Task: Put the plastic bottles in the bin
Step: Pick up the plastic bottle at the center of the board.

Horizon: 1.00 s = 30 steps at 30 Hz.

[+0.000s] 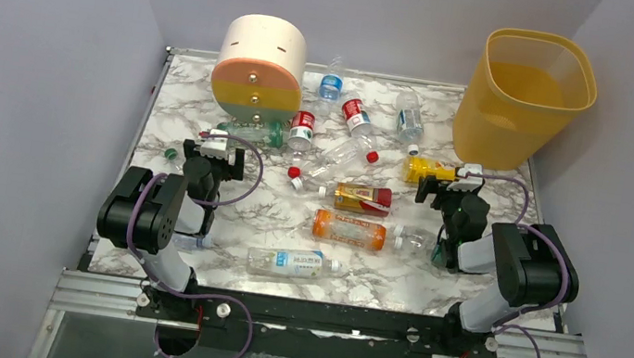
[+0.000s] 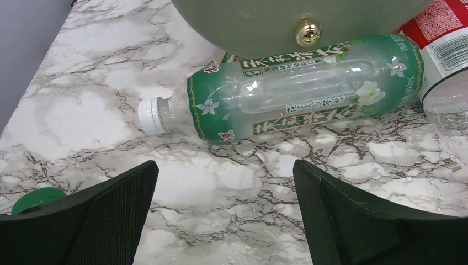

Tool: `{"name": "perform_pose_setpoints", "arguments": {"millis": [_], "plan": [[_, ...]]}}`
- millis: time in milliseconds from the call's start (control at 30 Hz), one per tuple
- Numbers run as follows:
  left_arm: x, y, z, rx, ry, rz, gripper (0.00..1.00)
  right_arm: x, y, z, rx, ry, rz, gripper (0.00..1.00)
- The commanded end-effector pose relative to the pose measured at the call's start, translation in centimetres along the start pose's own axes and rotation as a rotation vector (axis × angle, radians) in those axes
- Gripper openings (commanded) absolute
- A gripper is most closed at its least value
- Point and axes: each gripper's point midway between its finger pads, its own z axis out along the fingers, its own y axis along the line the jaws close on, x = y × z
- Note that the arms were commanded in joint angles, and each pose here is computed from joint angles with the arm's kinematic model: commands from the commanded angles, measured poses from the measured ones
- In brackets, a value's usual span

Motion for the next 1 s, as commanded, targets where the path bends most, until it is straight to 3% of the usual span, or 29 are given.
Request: {"name": "perform_pose_setpoints", "arguments": {"millis": [0, 600, 967], "plan": [[-0.7, 0.4, 0.3, -0.015, -0.024, -0.008, 0.99, -0.4, 0.3, 0.0, -0.018, -0.023, -0.005, 0.99], [-0.7, 0.4, 0.2, -0.015, -0.028, -0.008, 0.99, -0.5, 0.4, 0.0, -0.02, -0.025, -0.004, 0.99], [-3.0, 0.2, -1.7, -0.026, -0.07, -0.001, 0.99, -3.3, 2.4, -0.6, -0.148, -0.017, -0.061, 0.99]]}}
